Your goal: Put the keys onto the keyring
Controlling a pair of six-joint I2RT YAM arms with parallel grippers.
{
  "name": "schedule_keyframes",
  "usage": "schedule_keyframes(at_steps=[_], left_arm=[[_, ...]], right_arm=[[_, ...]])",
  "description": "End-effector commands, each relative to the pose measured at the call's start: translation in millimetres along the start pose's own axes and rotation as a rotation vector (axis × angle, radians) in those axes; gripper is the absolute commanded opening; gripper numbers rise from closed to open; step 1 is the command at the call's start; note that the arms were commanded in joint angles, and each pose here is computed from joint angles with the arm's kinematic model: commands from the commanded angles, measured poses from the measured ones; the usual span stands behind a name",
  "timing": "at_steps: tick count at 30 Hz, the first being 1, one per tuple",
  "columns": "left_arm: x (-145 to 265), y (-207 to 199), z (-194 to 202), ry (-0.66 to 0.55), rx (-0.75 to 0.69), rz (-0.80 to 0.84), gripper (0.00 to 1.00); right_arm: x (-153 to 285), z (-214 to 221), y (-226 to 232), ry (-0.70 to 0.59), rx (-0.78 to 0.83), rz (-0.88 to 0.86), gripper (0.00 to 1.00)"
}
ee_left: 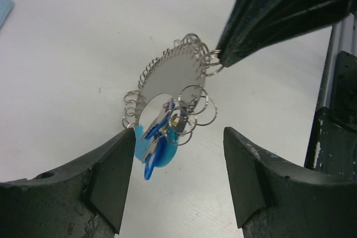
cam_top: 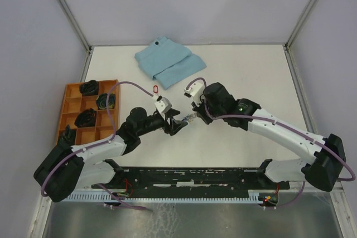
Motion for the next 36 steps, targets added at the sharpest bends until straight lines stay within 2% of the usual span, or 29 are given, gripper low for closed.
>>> schedule_keyframes(at_steps=[1,8,15,21,25,28,36], left_arm=[[-12.8,-23.6,-33.0,-0.091,-0.237,0.142,0.71],[-23.8,-27.1,-41.9,-0.100,-0.261,0.166,0.69],[-33.1,-29.9,-47.3,-0.098,-0.264,0.195,0.61],[-40.8,-29.4,-42.7,-0.067,-0.245,0.213,0.45],[-44.2,-26.6,-37.8,-0.047,-0.250,0.210,0.38],[-47.2,-23.7,-31.7,-0.018,-0.247,0.207,0.36],[-48.7,-23.8,-26.9,0.015,-0.255,0.222,0.11]], right_arm=[[22.8,-30.2,-6.9,-0.079,0.047,-0.012,0.01],[17.0,-31.0,-3.9,-0.052,0.075,-0.053,0.01],[14.7,-30.0,-3.0,-0.048,0.082,-0.061,0.01],[15.4,-32.6,-5.2,-0.060,0.076,-0.047,0.01],[14.7,-33.1,-4.1,-0.063,0.070,-0.054,0.01],[15.0,-34.2,-3.6,-0.070,0.065,-0.056,0.01],[16.9,-34.2,-6.8,-0.077,0.046,-0.045,0.01]])
Point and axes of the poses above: each gripper's point midway between its finger pads, its own x axis back along the fingers, its own y axis along the line the jaws close on, z = x × y, the point moved 4 cm from there along x, back along the fingers, and after that the axes turned 11 degrees about x, right-handed, at the moved point
